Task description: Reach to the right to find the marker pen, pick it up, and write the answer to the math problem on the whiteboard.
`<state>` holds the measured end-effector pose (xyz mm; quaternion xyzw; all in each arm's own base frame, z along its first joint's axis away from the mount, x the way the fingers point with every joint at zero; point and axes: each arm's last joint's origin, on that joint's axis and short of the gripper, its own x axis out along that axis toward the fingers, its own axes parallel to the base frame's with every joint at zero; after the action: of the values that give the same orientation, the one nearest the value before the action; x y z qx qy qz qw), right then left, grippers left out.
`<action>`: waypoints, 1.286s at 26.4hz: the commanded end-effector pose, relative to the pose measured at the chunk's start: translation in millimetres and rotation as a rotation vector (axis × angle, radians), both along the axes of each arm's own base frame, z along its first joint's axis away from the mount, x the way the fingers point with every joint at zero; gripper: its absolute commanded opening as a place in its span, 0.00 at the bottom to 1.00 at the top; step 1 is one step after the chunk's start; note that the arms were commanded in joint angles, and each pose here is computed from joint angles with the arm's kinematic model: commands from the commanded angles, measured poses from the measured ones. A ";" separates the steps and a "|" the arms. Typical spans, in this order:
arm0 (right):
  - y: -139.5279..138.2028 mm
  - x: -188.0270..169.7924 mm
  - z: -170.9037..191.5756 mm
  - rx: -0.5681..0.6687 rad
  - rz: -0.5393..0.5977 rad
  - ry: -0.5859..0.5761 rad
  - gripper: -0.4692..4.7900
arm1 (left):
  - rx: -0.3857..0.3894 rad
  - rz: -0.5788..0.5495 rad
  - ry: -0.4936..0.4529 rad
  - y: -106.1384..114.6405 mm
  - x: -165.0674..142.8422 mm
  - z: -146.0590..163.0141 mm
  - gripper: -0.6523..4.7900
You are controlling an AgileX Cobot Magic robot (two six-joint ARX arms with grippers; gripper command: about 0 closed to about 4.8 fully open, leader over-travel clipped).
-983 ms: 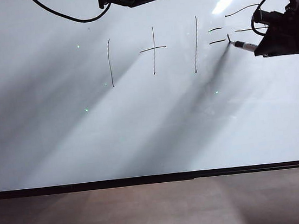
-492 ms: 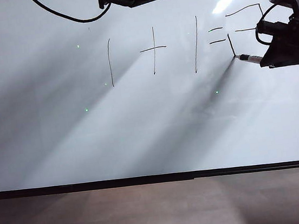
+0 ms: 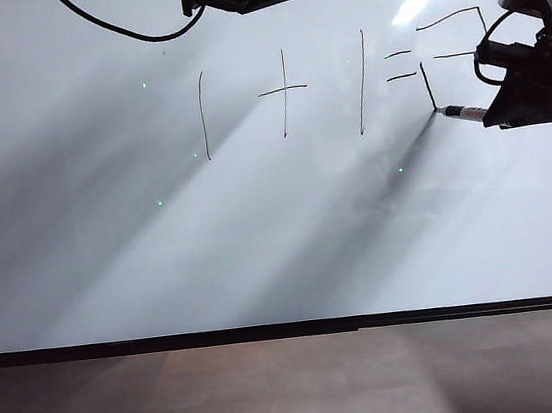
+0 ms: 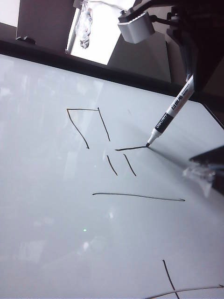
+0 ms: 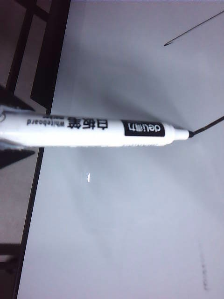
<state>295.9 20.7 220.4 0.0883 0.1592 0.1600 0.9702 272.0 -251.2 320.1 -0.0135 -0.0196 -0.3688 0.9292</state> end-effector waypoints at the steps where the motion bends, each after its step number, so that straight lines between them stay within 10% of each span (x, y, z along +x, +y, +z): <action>1: -8.4 0.8 3.1 0.000 -0.044 -0.017 0.08 | -0.005 -0.002 -0.016 0.2 -0.9 3.2 0.11; 16: -60.9 -2.2 5.8 0.015 -0.171 -0.038 0.08 | -0.005 -0.002 -0.016 0.2 -0.9 3.2 0.11; 34: -45.0 -89.3 34.0 0.025 -0.162 -0.082 0.08 | 0.002 -0.002 -0.009 0.3 -0.8 2.2 0.11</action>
<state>213.4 -25.5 251.8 0.1067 0.1033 0.0906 0.9847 272.0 -251.2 319.0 -0.0117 -0.0141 -0.3688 0.9293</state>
